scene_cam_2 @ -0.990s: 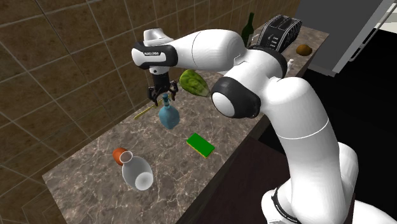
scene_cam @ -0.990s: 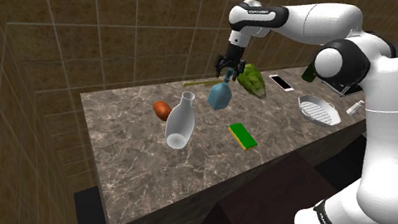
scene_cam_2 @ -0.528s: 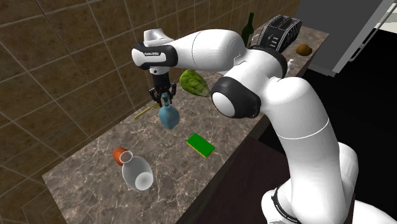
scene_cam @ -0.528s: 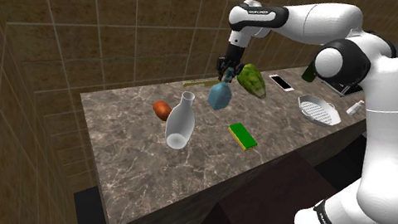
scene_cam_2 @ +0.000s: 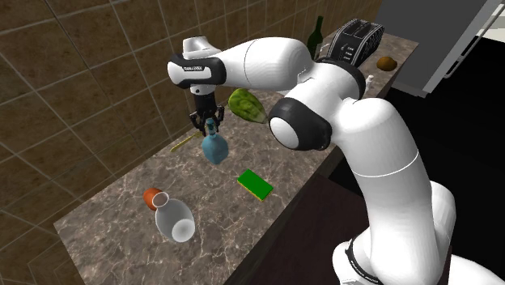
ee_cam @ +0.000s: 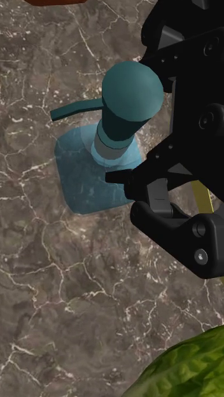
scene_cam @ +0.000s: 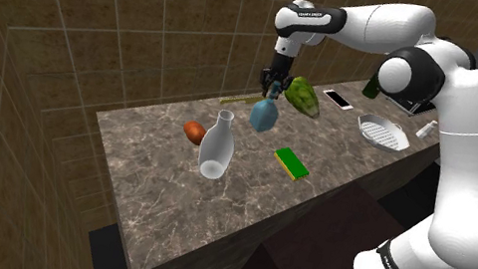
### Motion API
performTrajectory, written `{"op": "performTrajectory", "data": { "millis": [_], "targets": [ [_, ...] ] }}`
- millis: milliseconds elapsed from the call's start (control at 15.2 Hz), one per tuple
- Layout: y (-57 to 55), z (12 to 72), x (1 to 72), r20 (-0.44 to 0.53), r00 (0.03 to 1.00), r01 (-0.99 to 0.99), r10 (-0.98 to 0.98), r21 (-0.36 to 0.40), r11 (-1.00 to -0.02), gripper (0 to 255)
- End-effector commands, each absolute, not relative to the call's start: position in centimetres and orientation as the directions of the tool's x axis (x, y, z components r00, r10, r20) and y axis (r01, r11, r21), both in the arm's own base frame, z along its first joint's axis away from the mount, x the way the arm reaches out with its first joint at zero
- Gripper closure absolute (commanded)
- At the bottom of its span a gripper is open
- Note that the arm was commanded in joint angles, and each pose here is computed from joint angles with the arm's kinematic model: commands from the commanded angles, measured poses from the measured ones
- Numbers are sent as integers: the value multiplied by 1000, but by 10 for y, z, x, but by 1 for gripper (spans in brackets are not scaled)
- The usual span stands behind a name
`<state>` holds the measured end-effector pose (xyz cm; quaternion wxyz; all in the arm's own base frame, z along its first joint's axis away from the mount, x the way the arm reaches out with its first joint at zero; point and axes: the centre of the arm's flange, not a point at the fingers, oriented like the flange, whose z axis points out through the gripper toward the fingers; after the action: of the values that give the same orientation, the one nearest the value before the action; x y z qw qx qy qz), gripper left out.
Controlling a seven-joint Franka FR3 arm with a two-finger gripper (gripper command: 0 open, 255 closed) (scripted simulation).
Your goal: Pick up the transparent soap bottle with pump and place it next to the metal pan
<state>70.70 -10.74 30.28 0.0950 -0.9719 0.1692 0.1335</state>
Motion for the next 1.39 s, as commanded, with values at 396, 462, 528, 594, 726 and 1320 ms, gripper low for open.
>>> {"op": "performTrajectory", "data": {
  "millis": [396, 462, 528, 594, 726, 1320],
  "targets": [
    [-107, 339, 707, -292, 907, -354, -303, -139, -925, 255],
    [-107, 345, 707, -292, 907, -354, -303, -139, -925, 255],
    [-107, 350, 707, -292, 907, -354, -303, -139, -925, 255],
    [-107, 355, 707, -292, 907, -354, -303, -139, -925, 255],
    [-107, 366, 707, -292, 907, -354, -303, -139, -925, 255],
    [-107, 413, 707, -292, 907, -354, -303, -139, -925, 255]
  ]
}}
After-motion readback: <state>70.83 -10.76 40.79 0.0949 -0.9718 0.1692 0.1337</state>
